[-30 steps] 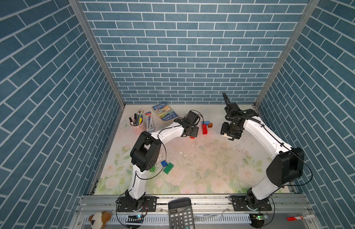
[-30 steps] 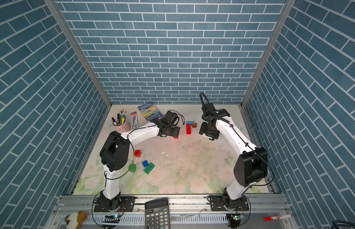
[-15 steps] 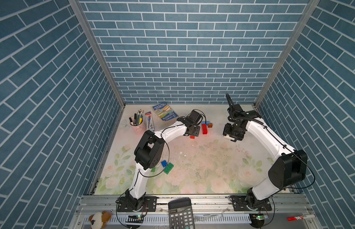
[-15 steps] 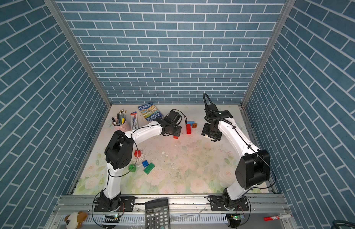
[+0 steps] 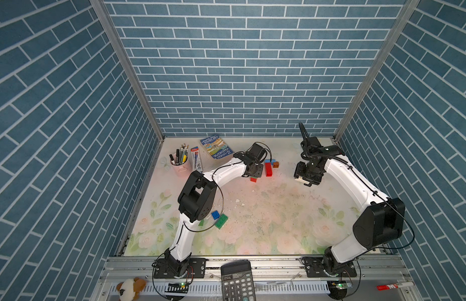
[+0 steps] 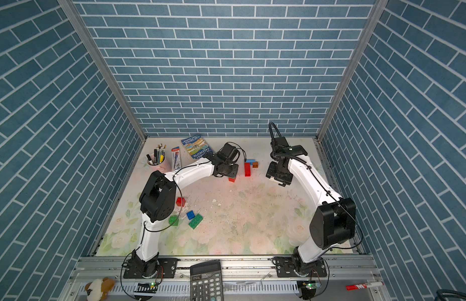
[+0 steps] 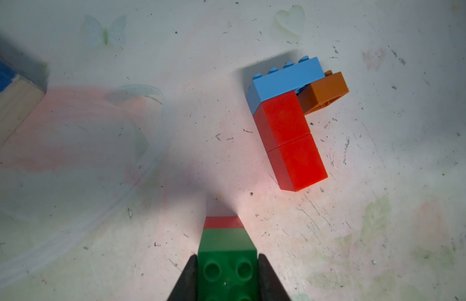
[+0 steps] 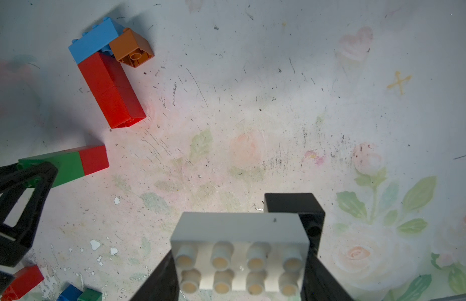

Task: Assemble the letter r with lego
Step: Move the lego brick at the center of the board.

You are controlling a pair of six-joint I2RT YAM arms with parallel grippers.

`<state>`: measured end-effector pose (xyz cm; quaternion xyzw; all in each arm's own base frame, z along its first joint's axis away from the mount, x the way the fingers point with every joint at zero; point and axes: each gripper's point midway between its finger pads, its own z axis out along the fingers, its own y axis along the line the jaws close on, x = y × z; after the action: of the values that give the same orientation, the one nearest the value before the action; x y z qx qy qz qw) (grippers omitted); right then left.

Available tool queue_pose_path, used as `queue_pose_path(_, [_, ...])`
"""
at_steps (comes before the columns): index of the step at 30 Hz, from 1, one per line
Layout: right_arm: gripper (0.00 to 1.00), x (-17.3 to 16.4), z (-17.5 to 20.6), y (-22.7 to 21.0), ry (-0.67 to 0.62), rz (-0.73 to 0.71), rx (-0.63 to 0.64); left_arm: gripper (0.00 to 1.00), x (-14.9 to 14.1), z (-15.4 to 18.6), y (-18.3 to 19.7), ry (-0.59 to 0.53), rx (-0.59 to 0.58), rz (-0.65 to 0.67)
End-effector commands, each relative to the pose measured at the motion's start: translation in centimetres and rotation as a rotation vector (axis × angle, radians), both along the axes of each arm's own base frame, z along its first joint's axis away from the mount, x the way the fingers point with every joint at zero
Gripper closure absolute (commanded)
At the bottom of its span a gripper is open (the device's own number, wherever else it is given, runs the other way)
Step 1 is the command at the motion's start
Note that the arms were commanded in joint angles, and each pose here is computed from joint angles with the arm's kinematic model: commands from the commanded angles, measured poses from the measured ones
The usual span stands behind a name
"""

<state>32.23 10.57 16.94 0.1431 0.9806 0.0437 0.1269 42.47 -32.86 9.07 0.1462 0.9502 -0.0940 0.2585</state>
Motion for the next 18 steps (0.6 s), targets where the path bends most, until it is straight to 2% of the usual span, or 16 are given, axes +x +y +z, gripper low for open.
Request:
queue_pose_path(1, [1.00, -0.5, 0.5, -0.5, -0.010, 0.025, -0.004, 0.70, -0.4, -1.2, 0.0, 0.030, 0.032, -0.004])
queue_pose_path(11, [1.00, -0.5, 0.4, -0.3, -0.012, 0.028, 0.009, 0.70, -1.6, 0.3, 1.4, 0.055, 0.032, 0.069])
queue_pose_path(18, [1.00, -0.6, 0.0, 0.0, -0.007, 0.045, 0.026, 0.70, -4.1, 1.0, 3.0, 0.071, 0.046, 0.143])
